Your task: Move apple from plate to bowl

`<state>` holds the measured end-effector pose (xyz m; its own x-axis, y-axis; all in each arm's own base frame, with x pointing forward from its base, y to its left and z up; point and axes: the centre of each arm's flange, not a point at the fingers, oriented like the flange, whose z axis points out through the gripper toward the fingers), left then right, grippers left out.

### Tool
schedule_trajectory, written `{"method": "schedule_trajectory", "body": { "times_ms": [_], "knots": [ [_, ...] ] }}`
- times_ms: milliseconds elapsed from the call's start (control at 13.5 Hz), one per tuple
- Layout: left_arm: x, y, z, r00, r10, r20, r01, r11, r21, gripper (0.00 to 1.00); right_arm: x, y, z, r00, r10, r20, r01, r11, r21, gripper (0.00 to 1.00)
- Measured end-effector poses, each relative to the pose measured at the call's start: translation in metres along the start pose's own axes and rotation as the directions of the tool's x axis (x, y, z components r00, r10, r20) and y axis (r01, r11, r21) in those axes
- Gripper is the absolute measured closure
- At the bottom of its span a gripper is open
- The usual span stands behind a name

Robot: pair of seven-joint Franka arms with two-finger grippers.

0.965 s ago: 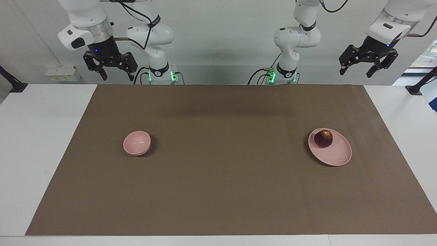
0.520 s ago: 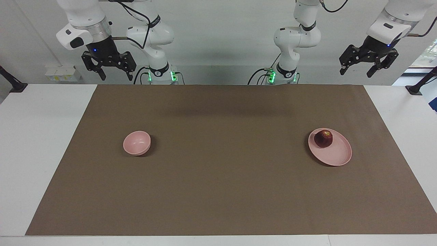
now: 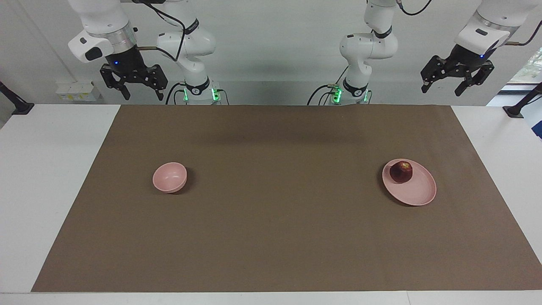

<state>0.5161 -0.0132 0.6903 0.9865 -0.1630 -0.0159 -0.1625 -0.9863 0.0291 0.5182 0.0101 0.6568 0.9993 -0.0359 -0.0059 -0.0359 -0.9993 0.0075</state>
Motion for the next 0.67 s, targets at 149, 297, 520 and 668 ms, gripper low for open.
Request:
{"method": "schedule_trajectory", "body": {
  "times_ms": [149, 297, 520, 668],
  "knots": [
    [0.0, 0.001, 0.0, 1.0, 0.003, 0.0, -0.003, 1.0, 0.0, 0.0, 0.0, 0.0, 0.0, 1.0, 0.0, 0.001, 0.0, 1.0, 0.0, 0.0],
    [0.003, 0.001, 0.002, 1.0, 0.002, -0.025, -0.002, 1.0, 0.003, 0.0, 0.0, 0.0, 0.002, 1.0, 0.0, 0.004, 0.0, 1.0, 0.0, 0.0],
    [0.012, -0.003, 0.024, 0.995, -0.002, -0.098, 0.003, 1.0, 0.012, 0.0, 0.0, 0.0, 0.004, 1.0, 0.0, 0.007, 0.0, 1.0, 0.0, 0.0],
    [0.015, -0.006, 0.046, 0.994, -0.006, -0.105, 0.008, 1.0, 0.012, 0.0, 0.001, 0.0, 0.005, 1.0, 0.0, -0.001, 0.0, 1.0, 0.001, 0.0]
  ]
}}
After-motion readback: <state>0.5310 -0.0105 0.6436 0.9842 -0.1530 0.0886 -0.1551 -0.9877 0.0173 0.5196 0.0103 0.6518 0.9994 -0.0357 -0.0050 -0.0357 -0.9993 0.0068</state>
